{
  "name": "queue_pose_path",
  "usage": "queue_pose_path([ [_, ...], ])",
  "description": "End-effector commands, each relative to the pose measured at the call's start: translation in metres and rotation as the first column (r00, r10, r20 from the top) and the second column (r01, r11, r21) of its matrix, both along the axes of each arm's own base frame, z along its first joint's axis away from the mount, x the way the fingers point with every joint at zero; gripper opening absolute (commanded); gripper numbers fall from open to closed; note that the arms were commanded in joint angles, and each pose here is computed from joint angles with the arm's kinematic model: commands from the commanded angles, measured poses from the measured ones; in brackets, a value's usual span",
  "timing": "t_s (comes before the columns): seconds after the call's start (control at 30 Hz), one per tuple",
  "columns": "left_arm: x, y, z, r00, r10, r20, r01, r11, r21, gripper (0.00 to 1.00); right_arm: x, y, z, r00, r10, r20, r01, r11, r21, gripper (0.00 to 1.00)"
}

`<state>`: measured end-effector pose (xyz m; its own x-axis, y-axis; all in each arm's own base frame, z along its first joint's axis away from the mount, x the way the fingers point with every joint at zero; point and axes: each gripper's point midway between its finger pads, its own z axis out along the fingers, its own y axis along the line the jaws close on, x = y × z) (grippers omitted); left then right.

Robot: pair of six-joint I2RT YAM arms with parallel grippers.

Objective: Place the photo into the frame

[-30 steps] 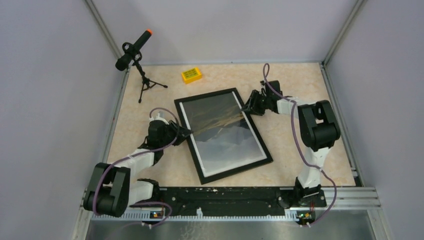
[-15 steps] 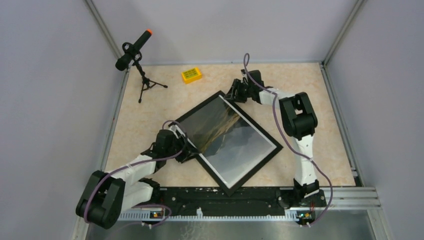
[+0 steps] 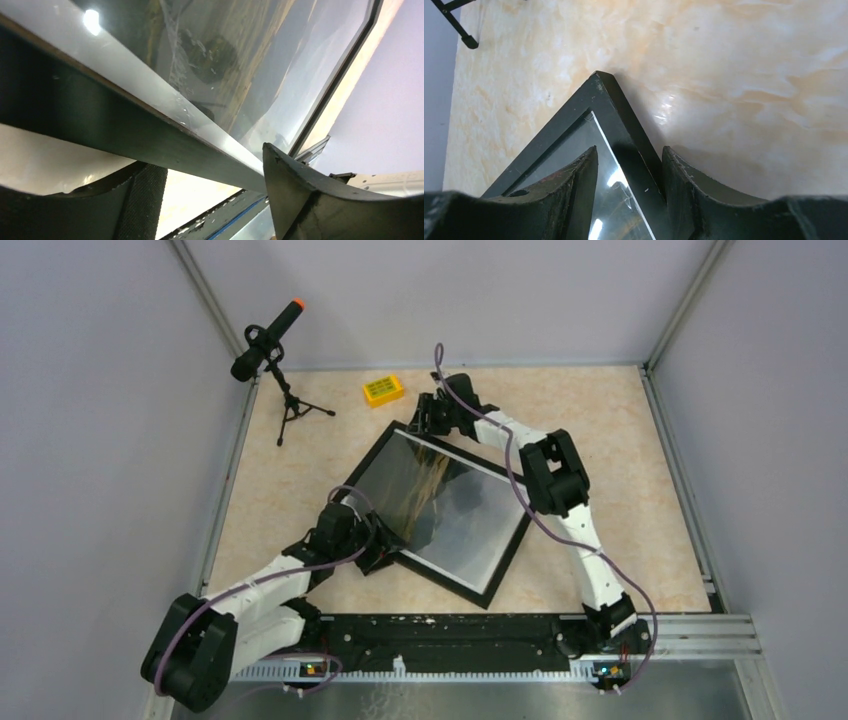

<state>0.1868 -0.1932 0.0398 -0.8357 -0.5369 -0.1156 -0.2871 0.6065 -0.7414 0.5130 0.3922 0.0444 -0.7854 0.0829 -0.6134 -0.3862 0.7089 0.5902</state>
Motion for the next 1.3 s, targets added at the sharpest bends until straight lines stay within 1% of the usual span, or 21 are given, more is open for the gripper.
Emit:
queue_pose_path([
  [0.0, 0.002, 0.02, -0.003, 0.995, 0.104, 0.002, -0.103, 0.989, 0.107, 0.78, -0.055, 0.029, -0.045, 0.982, 0.114, -0.148, -0.131, 0.985, -0.112, 0.5],
  [0.03, 0.001, 0.023, 0.0, 0.992, 0.123, 0.001, -0.123, 0.986, 0.11, 0.9, -0.056, 0.032, -0.041, 0.982, 0.119, -0.144, -0.136, 0.984, -0.112, 0.51],
  [0.07, 0.0, 0.026, 0.003, 0.991, 0.136, 0.003, -0.136, 0.984, 0.113, 0.98, -0.056, 0.034, -0.033, 0.983, 0.126, -0.134, -0.141, 0.984, -0.105, 0.53],
  [0.17, -0.002, 0.031, 0.018, 0.987, 0.159, 0.019, -0.16, 0.981, 0.111, 0.99, -0.052, 0.037, -0.005, 0.985, 0.146, -0.09, -0.155, 0.983, -0.097, 0.67],
  [0.27, -0.005, 0.033, 0.035, 0.984, 0.177, 0.036, -0.179, 0.98, 0.09, 0.99, -0.041, 0.029, 0.03, 0.991, 0.125, -0.047, -0.131, 0.977, -0.169, 0.82],
  [0.37, -0.017, 0.043, 0.049, 0.976, 0.216, -0.002, -0.215, 0.97, 0.11, 0.99, -0.036, 0.011, 0.092, 0.994, 0.106, 0.036, -0.094, 0.965, -0.247, 0.92],
  [0.4, -0.02, 0.047, 0.055, 0.973, 0.229, -0.003, -0.227, 0.967, 0.112, 0.99, -0.041, 0.001, 0.115, 0.994, 0.095, 0.057, -0.075, 0.958, -0.278, 0.94],
  [0.47, -0.02, 0.051, 0.08, 0.968, 0.244, 0.056, -0.248, 0.965, 0.081, 0.99, -0.056, -0.022, 0.156, 0.992, 0.067, 0.102, -0.031, 0.945, -0.326, 0.96],
  [0.53, -0.012, 0.052, 0.117, 0.95, 0.234, 0.205, -0.244, 0.969, 0.026, 0.99, -0.082, -0.044, 0.193, 0.988, 0.046, 0.146, 0.008, 0.938, -0.348, 0.97],
  [0.57, -0.006, 0.054, 0.138, 0.927, 0.238, 0.291, -0.247, 0.969, -0.005, 0.99, -0.098, -0.054, 0.214, 0.984, 0.03, 0.175, 0.031, 0.941, -0.338, 0.99],
  [0.63, 0.004, 0.06, 0.184, 0.854, 0.26, 0.45, -0.262, 0.963, -0.059, 0.99, -0.13, -0.072, 0.245, 0.975, 0.01, 0.223, 0.059, 0.952, -0.3, 0.99],
  [0.67, 0.007, 0.063, 0.207, 0.809, 0.236, 0.538, -0.245, 0.968, -0.056, 0.99, -0.151, -0.085, 0.271, 0.965, 0.0, 0.263, 0.069, 0.965, -0.251, 0.99],
  [0.7, 0.009, 0.064, 0.23, 0.765, 0.215, 0.608, -0.232, 0.971, -0.051, 0.99, -0.168, -0.095, 0.282, 0.96, -0.008, 0.281, 0.071, 0.974, -0.214, 0.99],
  [0.77, 0.012, 0.066, 0.271, 0.682, 0.161, 0.714, -0.208, 0.978, -0.021, 0.99, -0.2, -0.115, 0.3, 0.949, -0.018, 0.314, 0.068, 0.986, -0.15, 0.99],
  [0.87, 0.014, 0.066, 0.334, 0.551, 0.087, 0.83, -0.18, 0.983, 0.016, 0.99, -0.247, -0.142, 0.323, 0.926, -0.013, 0.378, 0.039, 0.997, -0.063, 0.99],
  [0.93, 0.012, 0.066, 0.367, 0.471, 0.047, 0.881, -0.17, 0.985, 0.038, 0.99, -0.272, -0.165, 0.343, 0.896, -0.04, 0.443, 0.051, 0.999, -0.012, 0.99],
  [1.07, 0.004, 0.073, 0.422, 0.311, 0.005, 0.95, -0.188, 0.981, 0.056, 0.99, -0.304, -0.222, 0.37, 0.826, -0.181, 0.534, 0.187, 0.981, 0.043, 0.99],
  [1.17, -0.002, 0.08, 0.453, 0.205, -0.009, 0.979, -0.211, 0.976, 0.054, 0.99, -0.335, -0.26, 0.39, 0.767, -0.261, 0.587, 0.237, 0.964, 0.12, 0.99],
  [1.2, -0.008, 0.077, 0.461, 0.17, -0.03, 0.985, -0.188, 0.98, 0.063, 0.99, -0.344, -0.268, 0.394, 0.752, -0.283, 0.595, 0.244, 0.959, 0.147, 0.99],
  [1.27, -0.014, 0.078, 0.475, 0.117, -0.034, 0.993, -0.184, 0.981, 0.055, 0.99, -0.357, -0.28, 0.402, 0.725, -0.32, 0.61, 0.246, 0.948, 0.204, 0.99],
])
